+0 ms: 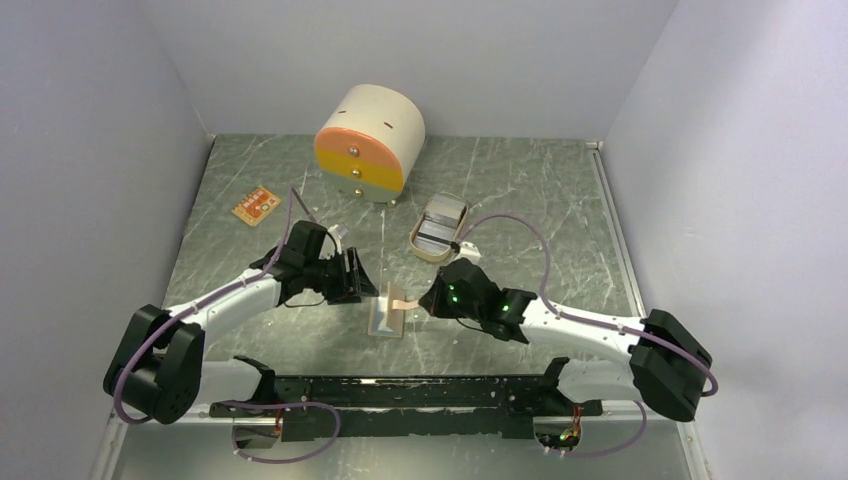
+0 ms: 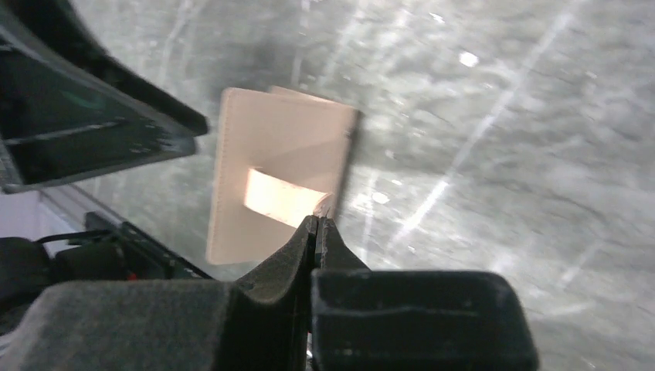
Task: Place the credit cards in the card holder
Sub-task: Open the card holder at the center of the board.
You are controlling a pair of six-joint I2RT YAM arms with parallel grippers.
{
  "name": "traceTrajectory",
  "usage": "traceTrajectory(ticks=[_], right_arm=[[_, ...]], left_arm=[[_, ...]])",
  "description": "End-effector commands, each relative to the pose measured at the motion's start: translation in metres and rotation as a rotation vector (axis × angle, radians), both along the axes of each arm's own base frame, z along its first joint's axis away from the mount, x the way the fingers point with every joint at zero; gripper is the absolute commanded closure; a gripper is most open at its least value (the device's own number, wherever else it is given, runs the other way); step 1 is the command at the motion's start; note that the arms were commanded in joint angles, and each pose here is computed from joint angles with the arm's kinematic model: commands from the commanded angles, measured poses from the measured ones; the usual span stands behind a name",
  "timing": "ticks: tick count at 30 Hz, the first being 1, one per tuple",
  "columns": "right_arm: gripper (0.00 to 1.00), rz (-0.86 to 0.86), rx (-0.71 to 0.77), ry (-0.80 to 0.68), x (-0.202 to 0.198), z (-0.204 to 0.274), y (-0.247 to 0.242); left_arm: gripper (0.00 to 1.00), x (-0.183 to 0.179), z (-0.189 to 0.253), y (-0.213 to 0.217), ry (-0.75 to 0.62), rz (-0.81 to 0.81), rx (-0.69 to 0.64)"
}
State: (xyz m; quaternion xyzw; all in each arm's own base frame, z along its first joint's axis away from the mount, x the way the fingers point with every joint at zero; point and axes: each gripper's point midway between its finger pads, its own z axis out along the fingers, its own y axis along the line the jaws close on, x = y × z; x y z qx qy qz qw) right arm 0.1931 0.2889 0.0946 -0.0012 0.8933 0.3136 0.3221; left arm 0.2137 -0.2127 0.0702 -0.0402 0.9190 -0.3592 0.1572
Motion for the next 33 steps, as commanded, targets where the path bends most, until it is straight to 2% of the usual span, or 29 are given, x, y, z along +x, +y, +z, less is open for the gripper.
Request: traceTrajectory(ticks=[1,7,15,17,20,21,24,26,33], right_arm=[[1.00,-0.074,-0.066,0.026,-0.004,-0.021,-0.034],[1.00,-0.102,-0.091,0.032,-0.004,-0.028,-0.048],[1.00,-0.121,-0.107,0.056,-0.007,-0.037,-0.055],[1.00,-0.121,-0.089,0.054,-0.008,-0.037,-0.054],[1.00,-0.131,-0.094,0.055,-0.008,-0.038,-0.057],[1.00,-0.132,-0.094,0.055,-0.008,-0.037,-0.057],[1.00,-0.133,-0.095,0.056,-0.009,-0.038,-0.058],[1.00,-0.135,-0.100,0.058,-0.009,-0.040,-0.059],[1.00,-0.128,-0.095,0.067,-0.009,-0.042,-0.056]], left_arm=[[0.41,-0.003,-0.010,0.004,0.017,0.004,0.011],[0.47,-0.009,-0.020,0.005,0.048,0.002,0.015],[0.49,-0.014,-0.027,0.004,0.072,-0.004,0.001],[0.53,-0.014,-0.028,0.003,0.075,-0.005,-0.002],[0.63,-0.014,-0.022,-0.001,0.073,-0.013,-0.026],[0.63,-0.015,-0.016,-0.004,0.070,-0.022,-0.054],[0.58,-0.016,0.006,-0.020,0.040,-0.049,-0.183],[0.52,-0.018,0.011,-0.026,0.045,-0.061,-0.218],[0.43,-0.016,-0.005,-0.033,0.062,-0.065,-0.154]])
